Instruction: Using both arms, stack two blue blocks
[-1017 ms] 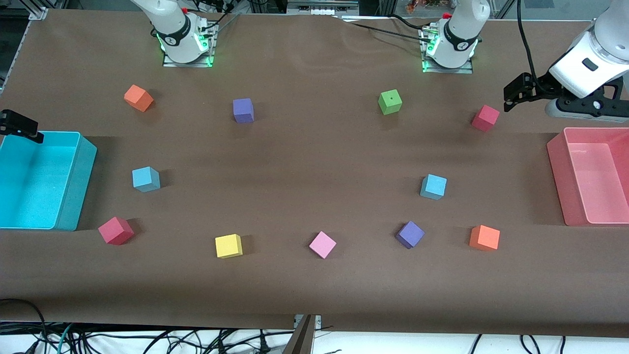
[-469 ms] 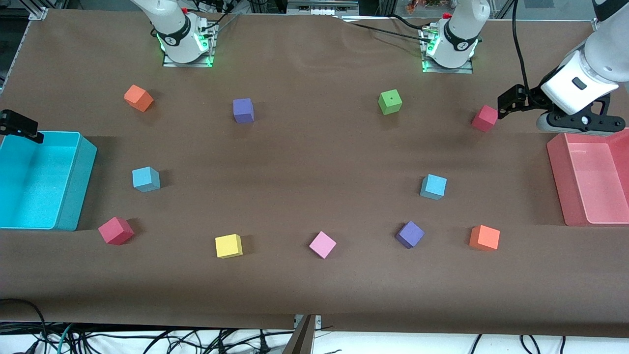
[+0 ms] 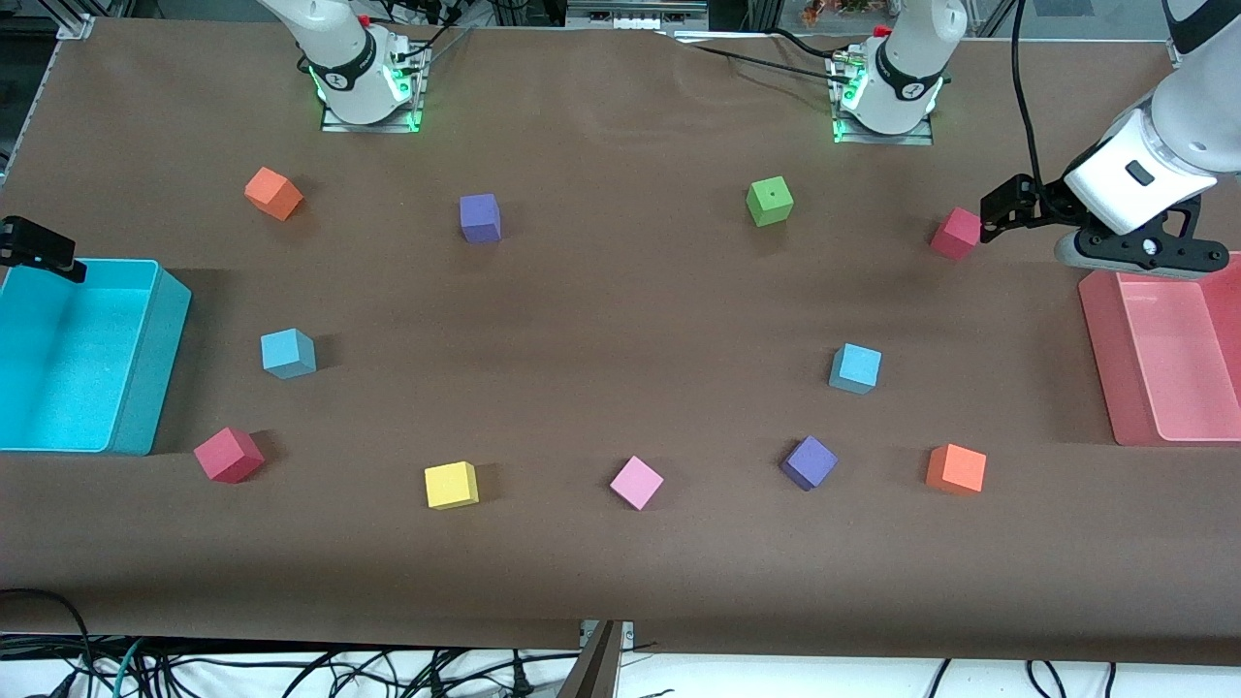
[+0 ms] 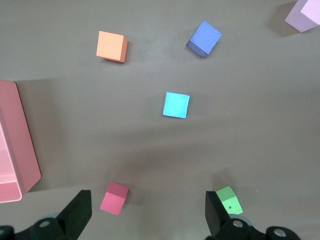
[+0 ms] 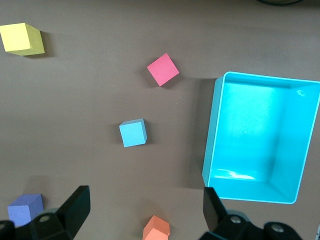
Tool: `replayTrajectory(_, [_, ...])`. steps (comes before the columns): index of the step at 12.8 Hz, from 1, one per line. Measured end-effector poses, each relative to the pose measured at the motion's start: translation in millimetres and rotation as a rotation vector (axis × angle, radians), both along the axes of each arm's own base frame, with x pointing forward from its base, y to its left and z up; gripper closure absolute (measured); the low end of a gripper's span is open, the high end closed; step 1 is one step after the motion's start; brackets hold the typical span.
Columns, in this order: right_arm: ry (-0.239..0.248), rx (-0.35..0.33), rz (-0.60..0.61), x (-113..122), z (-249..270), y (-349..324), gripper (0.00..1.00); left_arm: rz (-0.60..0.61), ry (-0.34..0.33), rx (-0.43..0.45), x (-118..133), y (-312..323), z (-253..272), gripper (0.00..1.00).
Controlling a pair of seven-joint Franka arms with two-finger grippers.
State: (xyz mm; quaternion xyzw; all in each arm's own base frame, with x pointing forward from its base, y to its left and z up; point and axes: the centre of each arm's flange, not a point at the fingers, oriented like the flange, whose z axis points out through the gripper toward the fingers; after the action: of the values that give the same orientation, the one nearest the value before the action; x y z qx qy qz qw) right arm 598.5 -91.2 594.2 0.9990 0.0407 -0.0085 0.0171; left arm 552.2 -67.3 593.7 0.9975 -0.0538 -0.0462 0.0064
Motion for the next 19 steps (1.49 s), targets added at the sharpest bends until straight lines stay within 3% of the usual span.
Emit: replayTrajectory(19, [0.001,-0.002,-0.001,0.1,-0.4,-0.6,0.0,-0.004,-0.013,-0.004,3.1,6.4,1.8,0.0])
